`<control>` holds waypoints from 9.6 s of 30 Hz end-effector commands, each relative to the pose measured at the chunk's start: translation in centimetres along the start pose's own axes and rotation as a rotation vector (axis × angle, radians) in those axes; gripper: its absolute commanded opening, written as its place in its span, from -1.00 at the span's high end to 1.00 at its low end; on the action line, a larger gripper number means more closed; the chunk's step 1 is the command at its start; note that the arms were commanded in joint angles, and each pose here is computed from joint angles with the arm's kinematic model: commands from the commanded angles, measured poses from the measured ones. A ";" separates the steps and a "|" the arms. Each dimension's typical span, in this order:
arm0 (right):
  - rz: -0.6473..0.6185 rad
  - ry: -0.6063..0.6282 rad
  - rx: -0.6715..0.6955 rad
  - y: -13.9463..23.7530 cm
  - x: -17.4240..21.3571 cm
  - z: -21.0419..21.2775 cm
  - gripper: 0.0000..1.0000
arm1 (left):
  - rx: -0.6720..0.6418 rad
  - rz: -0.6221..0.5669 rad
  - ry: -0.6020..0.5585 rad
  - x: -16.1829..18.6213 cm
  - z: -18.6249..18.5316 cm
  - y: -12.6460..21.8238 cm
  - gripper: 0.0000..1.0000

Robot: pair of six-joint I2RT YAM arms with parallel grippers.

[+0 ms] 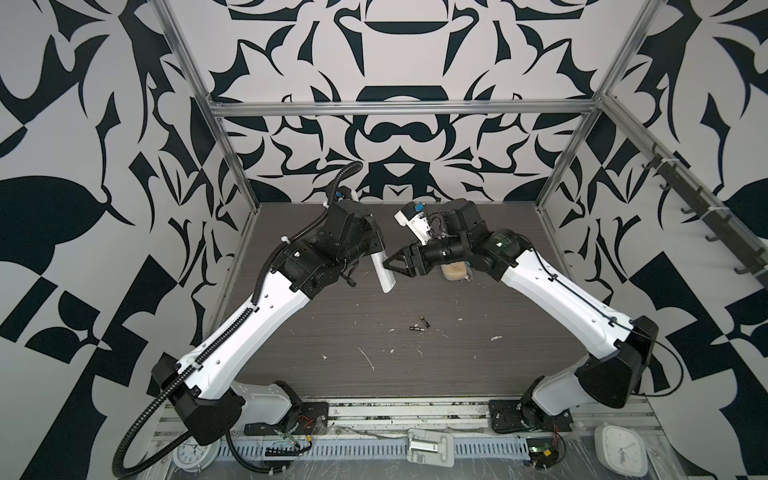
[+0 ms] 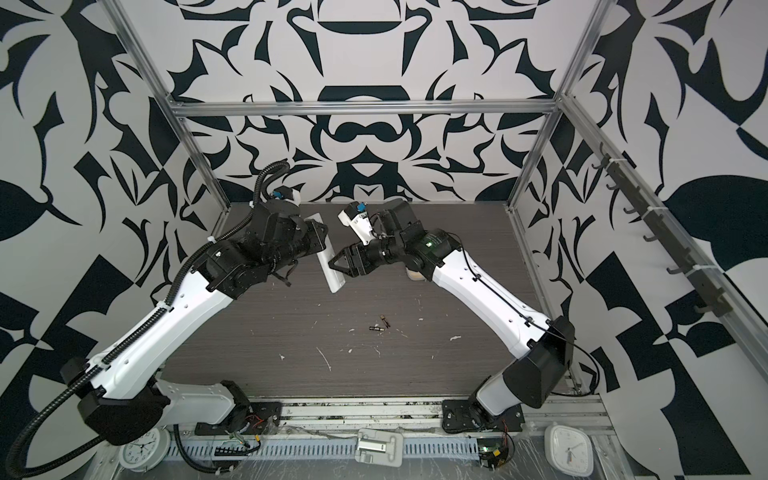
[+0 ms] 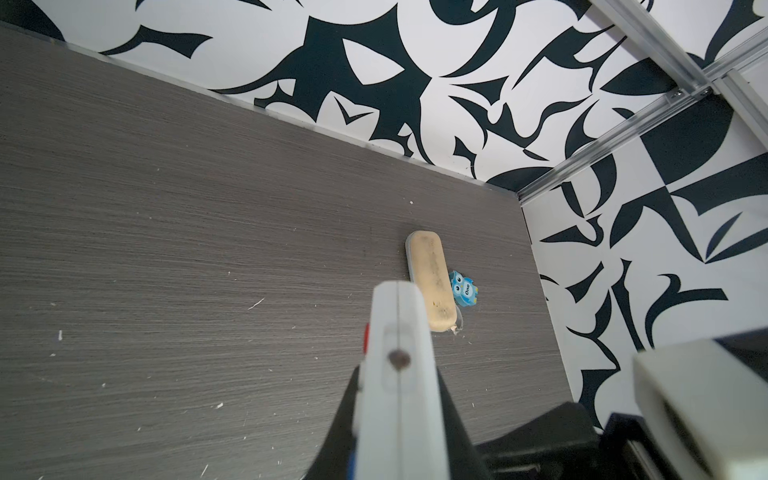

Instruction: Load the batteries into the remote control

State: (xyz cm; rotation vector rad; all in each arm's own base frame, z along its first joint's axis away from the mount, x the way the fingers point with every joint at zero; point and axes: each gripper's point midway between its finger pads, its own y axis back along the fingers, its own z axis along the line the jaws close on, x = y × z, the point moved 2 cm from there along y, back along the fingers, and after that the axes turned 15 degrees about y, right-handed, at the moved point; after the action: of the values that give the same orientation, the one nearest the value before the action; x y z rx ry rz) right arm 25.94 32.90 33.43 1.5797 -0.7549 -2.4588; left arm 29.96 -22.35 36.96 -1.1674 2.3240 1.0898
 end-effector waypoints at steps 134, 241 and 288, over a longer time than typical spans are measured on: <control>-0.068 0.137 -0.014 1.9 -0.3 2.9 0.62 | 0.163 0.002 -0.015 1.1 0.2 1.9 1.00; 0.564 -0.203 0.335 -3.1 20.2 -8.0 -0.29 | 0.717 0.160 0.044 6.1 -1.7 7.2 1.00; 0.716 -0.235 0.425 -5.0 23.8 -13.4 -0.05 | 0.686 0.407 0.150 8.1 -4.0 4.1 1.00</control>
State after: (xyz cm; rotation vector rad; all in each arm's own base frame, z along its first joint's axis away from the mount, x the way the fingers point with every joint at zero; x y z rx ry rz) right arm 27.11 23.90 6.15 0.8214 -1.6235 -2.0249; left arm 21.56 -28.19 36.84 -0.5156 2.7674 0.2670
